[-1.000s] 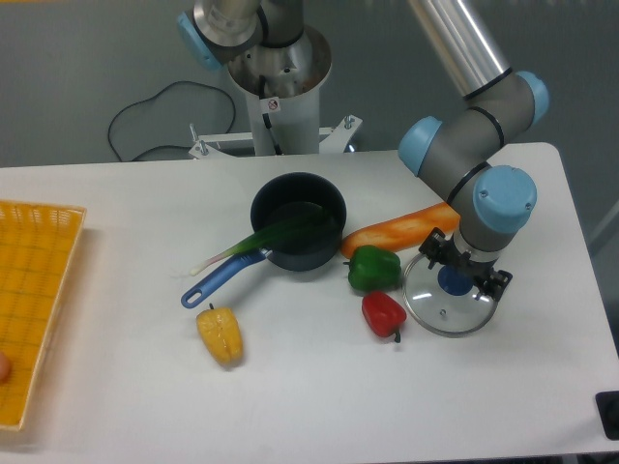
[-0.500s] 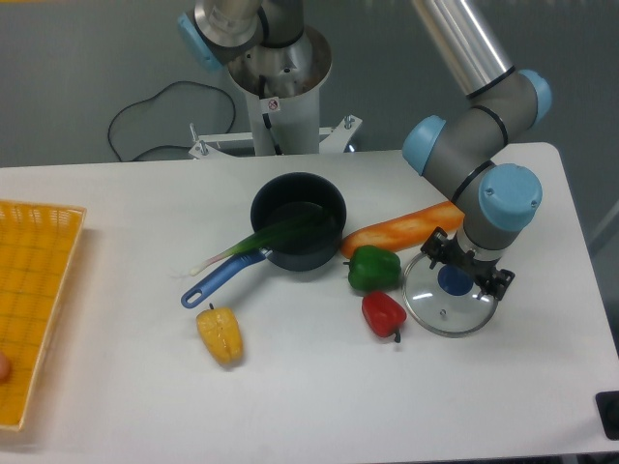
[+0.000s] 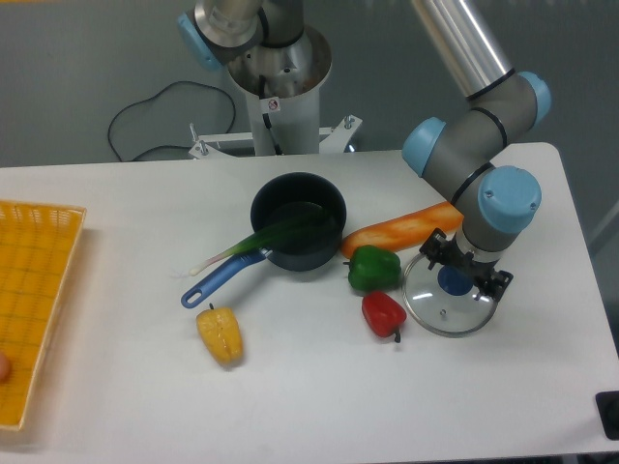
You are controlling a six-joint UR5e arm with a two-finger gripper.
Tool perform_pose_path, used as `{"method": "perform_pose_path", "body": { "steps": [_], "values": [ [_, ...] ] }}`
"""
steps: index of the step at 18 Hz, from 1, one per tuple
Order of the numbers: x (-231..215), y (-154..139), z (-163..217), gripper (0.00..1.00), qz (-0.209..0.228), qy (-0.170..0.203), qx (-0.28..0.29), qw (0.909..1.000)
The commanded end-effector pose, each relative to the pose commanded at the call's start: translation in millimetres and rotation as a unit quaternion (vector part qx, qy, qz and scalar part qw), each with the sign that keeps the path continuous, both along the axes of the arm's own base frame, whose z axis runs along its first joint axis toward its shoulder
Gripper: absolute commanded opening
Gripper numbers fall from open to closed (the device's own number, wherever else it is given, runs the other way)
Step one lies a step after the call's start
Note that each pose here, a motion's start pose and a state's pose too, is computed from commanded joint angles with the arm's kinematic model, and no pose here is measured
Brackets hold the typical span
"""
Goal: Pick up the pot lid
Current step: 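Lower the gripper onto the blue knob and close on it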
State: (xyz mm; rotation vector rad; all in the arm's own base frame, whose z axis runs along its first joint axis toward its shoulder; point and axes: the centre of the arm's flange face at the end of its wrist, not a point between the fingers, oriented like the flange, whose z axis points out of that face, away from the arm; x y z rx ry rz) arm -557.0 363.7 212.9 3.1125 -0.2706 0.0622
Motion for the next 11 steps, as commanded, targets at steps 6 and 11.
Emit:
{"method": "perform_pose_path", "body": {
  "steps": [6,11],
  "values": [
    [0.7,1.5,0.5,0.69,-0.001,0.001,-0.001,1.0],
    [0.9,1.1,0.2,0.6,-0.002,0.0,-0.003,1.0]
  ]
}}
